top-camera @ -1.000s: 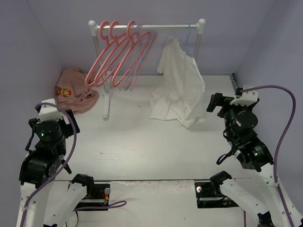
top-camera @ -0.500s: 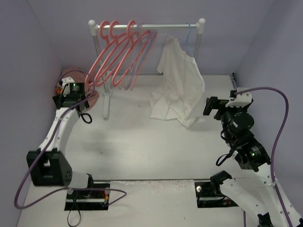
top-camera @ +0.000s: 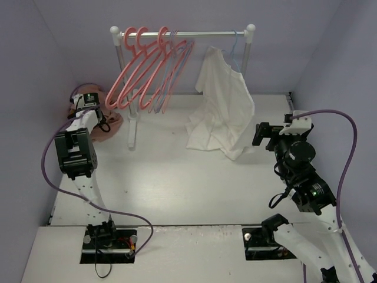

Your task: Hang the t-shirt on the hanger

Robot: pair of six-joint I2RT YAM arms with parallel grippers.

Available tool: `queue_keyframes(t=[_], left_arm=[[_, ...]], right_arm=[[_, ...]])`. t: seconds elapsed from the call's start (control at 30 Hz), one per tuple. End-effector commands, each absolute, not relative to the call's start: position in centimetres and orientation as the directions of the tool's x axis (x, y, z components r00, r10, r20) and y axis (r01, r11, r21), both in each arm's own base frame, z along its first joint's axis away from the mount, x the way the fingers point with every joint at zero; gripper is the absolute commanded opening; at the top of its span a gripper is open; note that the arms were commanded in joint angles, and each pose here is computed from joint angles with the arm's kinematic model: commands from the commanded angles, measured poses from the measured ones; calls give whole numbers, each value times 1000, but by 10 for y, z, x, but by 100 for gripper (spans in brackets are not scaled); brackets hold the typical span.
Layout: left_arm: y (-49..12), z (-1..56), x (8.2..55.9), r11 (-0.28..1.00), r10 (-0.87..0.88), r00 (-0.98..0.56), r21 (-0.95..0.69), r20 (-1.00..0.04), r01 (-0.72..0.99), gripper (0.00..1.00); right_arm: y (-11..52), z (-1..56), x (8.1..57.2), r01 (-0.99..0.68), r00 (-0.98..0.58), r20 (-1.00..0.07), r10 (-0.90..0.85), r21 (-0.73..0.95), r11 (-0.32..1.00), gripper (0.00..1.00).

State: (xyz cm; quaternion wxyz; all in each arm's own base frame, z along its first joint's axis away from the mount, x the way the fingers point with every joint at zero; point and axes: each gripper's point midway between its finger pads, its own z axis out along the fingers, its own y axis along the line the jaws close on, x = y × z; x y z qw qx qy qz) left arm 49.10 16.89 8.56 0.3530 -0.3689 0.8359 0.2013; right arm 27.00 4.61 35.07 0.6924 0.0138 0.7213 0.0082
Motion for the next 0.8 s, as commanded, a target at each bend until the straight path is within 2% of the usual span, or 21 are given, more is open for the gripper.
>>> queue_keyframes(t=[0.0,0.17,0.2,0.23,0.27,0.3,0.33,0.37,0.5,0.57,0.67,0.77], left_arm=[[161,104,534,659,-490,-385,-43,-782,-751,81],[150,70,538,668,-509,-439,-18,-740,-744,81],[150,59,537,663,-520,-453,-8,-724,-748,77],[149,50,533,658,-532,-470,6,-704,-753,65],[147,44,528,660,-538,-495,24,-682,-751,29],[147,41,528,660,-539,-499,28,-678,-751,26],[149,40,524,662,-538,-511,40,-670,-749,10],[151,53,517,659,-530,-515,55,-673,-750,2],[158,123,493,677,-448,-509,93,-735,-730,0],[158,211,472,695,-382,-431,53,-817,-717,0],[151,313,431,717,-303,-352,32,-886,-696,0],[119,390,405,818,-279,-244,-97,-929,-568,0]], right_arm=[[51,367,289,37,-3,-998,57,57,998,100],[57,363,304,43,-38,-999,35,33,999,100],[58,364,306,44,-42,-999,29,27,999,100],[59,363,309,43,-48,-999,25,23,999,100],[61,360,312,43,-58,-998,21,18,999,100],[61,362,312,41,-56,-998,20,18,999,100],[62,362,313,38,-56,-998,20,18,999,100],[63,364,313,34,-54,-998,19,17,999,100],[65,370,313,17,-42,-999,15,15,1000,100],[67,371,311,4,-38,-999,17,16,1000,100],[70,373,311,-18,-35,-999,19,19,1000,100],[78,379,312,-63,-28,-1000,-1,1,998,100]])
